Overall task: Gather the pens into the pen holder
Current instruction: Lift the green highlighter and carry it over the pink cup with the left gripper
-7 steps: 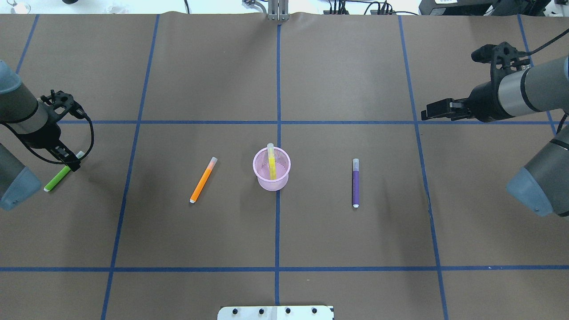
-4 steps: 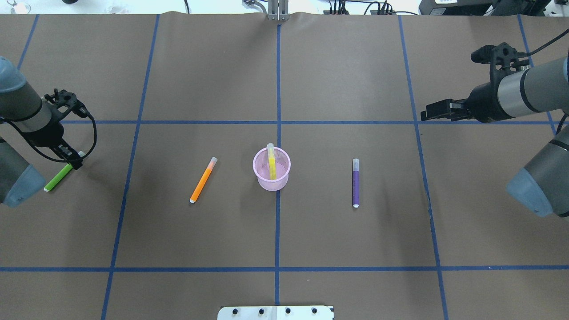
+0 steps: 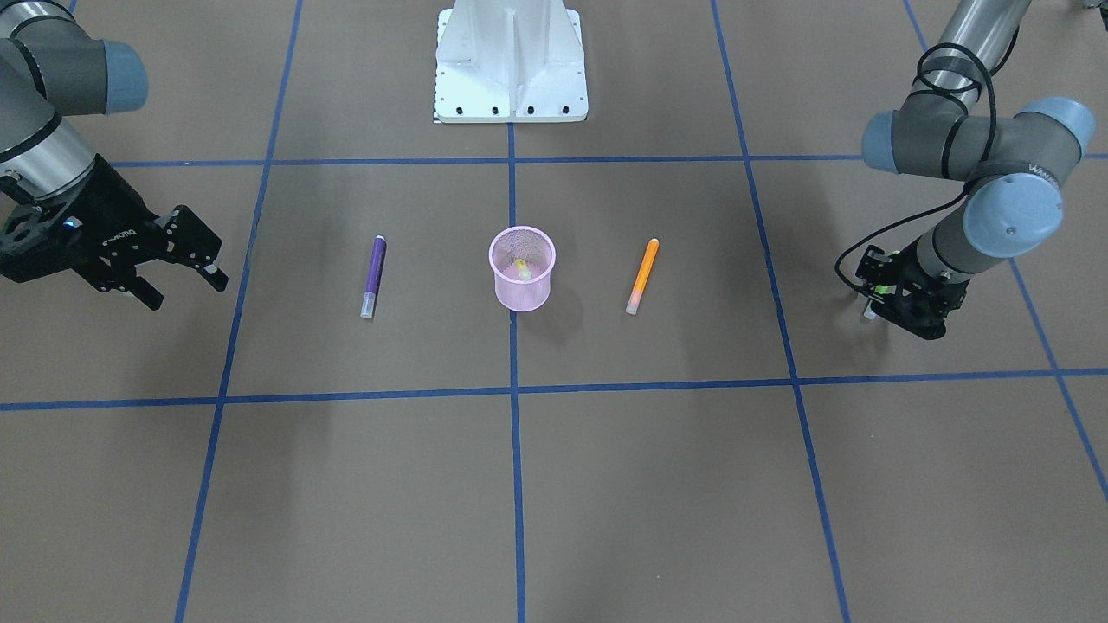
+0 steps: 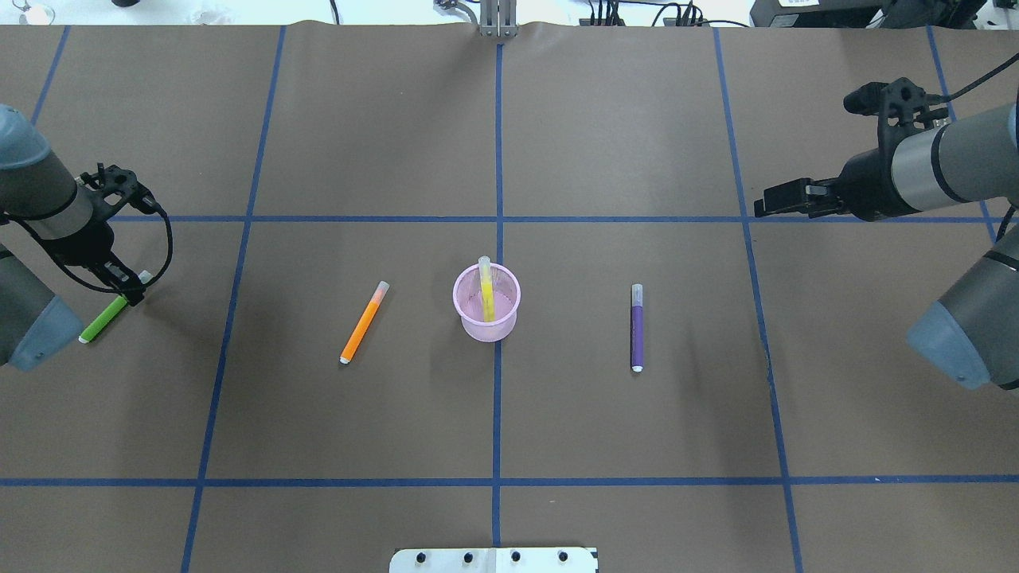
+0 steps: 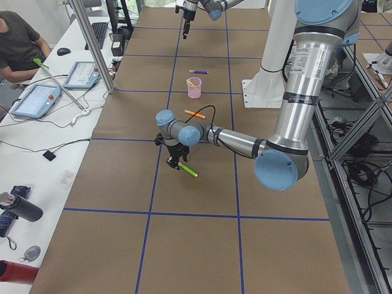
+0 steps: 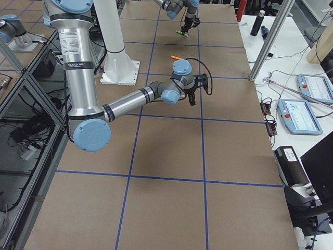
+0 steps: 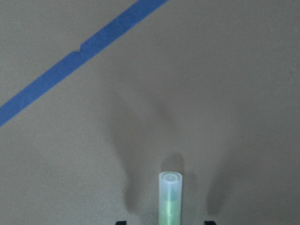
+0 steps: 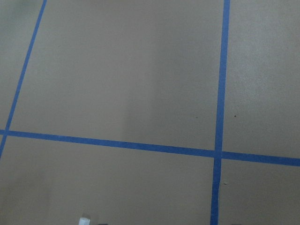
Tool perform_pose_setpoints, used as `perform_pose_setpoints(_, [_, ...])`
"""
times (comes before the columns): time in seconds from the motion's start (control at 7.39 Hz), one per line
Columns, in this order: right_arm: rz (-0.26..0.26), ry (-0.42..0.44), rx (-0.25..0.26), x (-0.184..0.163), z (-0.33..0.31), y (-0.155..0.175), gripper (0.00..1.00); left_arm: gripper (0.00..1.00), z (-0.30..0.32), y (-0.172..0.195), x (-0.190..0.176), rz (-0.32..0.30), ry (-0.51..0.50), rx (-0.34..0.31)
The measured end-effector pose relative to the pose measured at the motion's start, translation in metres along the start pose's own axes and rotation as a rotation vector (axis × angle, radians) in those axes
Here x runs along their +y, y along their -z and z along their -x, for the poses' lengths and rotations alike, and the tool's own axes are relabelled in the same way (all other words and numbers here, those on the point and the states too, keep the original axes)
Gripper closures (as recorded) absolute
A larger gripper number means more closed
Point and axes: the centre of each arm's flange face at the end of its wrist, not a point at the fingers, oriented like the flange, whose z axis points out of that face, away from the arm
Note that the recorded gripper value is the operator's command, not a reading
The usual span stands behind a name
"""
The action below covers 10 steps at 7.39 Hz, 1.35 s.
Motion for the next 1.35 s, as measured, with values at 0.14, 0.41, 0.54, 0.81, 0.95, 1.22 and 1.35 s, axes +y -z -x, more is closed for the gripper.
perform_pose_setpoints(0.14, [0.0,-0.001,0.001,0.0,0.0,-0.001,0.09,0.64,0.001,-0.003,0.0,0.003,0.002,0.001])
perform_pose_setpoints(0.41, [0.001,-0.001,0.003,0.0,-0.001,-0.002,0.09,1.0,0.001,-0.004,0.0,0.006,0.005,0.005])
perform_pose_setpoints(0.54, [0.001,-0.002,0.003,0.0,-0.001,-0.002,0.09,1.0,0.0,-0.003,0.0,0.009,0.008,0.015])
perform_pose_setpoints(0.81, [0.0,-0.004,0.003,-0.001,-0.001,-0.002,0.09,1.0,-0.003,-0.002,0.0,0.01,0.009,0.036])
perform_pose_setpoints(0.95, [-0.001,-0.004,0.001,-0.001,0.0,-0.002,0.09,1.0,-0.011,0.007,-0.004,-0.005,0.0,0.058])
perform_pose_setpoints(1.22, [-0.008,0.001,-0.002,-0.004,0.003,0.0,0.09,1.0,-0.057,0.067,-0.024,-0.11,-0.044,0.102])
perform_pose_setpoints(1.35, [-0.013,0.001,-0.001,-0.005,0.002,0.001,0.09,1.0,-0.091,0.107,-0.034,-0.193,-0.043,0.068])
